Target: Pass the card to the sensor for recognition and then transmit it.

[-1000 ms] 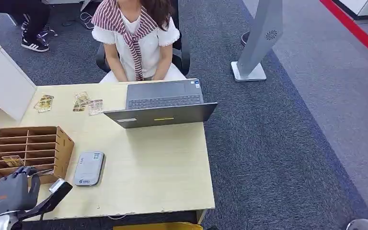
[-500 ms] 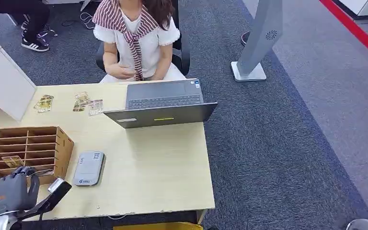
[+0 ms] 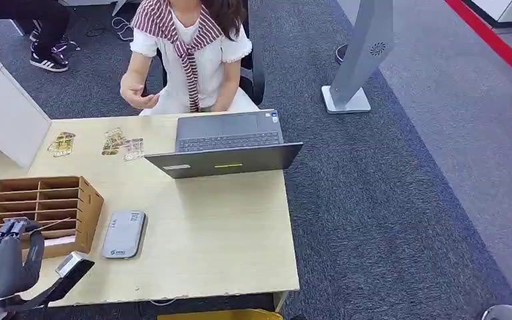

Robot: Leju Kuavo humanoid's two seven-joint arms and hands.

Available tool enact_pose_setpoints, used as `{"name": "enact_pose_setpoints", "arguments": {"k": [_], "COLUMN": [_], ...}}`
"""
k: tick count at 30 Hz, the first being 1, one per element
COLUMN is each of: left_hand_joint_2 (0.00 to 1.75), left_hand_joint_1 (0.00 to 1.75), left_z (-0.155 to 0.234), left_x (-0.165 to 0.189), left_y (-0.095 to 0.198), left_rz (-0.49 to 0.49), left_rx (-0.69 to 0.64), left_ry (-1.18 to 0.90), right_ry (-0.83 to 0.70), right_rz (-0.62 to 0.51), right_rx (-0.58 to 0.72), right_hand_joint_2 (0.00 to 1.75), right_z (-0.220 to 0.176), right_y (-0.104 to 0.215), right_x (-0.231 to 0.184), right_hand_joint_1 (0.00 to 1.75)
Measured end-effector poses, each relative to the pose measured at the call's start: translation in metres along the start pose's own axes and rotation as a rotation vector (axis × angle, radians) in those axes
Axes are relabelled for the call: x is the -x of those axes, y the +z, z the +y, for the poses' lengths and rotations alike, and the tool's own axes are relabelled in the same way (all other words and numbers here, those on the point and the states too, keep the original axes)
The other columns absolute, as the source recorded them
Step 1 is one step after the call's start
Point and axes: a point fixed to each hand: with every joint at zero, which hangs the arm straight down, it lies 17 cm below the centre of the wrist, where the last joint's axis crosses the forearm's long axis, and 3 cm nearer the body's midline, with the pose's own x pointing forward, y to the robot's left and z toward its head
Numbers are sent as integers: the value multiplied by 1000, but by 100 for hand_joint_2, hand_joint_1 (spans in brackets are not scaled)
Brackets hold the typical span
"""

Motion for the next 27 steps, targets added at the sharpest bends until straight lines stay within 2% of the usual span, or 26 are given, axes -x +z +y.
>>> {"name": "enact_pose_setpoints", "arguments": {"k": [6, 12, 14, 17, 27], "left_hand_joint_2": [175, 175, 175, 175, 175], "left_hand_joint_1": [175, 175, 175, 175, 175], "left_z": [14, 19, 39, 43, 40], "left_x": [-22, -27, -25, -18, -7], "left_y": [-2, -6, -42, -77, -167], "left_rz": [-49, -59, -61, -55, -57], "left_rx": [-35, -50, -137, -166, -138], "left_ry": [25, 33, 0, -30, -176], "right_ry": [-1, 7, 50, 70, 120], "right_rz": [0, -3, -17, -25, -48], "right_rx": [1, 1, -6, -9, -13], "right_hand_joint_2": [175, 175, 175, 175, 175], "right_z": [0, 0, 1, 2, 3], "right_y": [0, 0, 0, 1, 1], "right_x": [0, 0, -2, -4, -8], "right_hand_joint_1": [0, 0, 0, 0, 0]}}
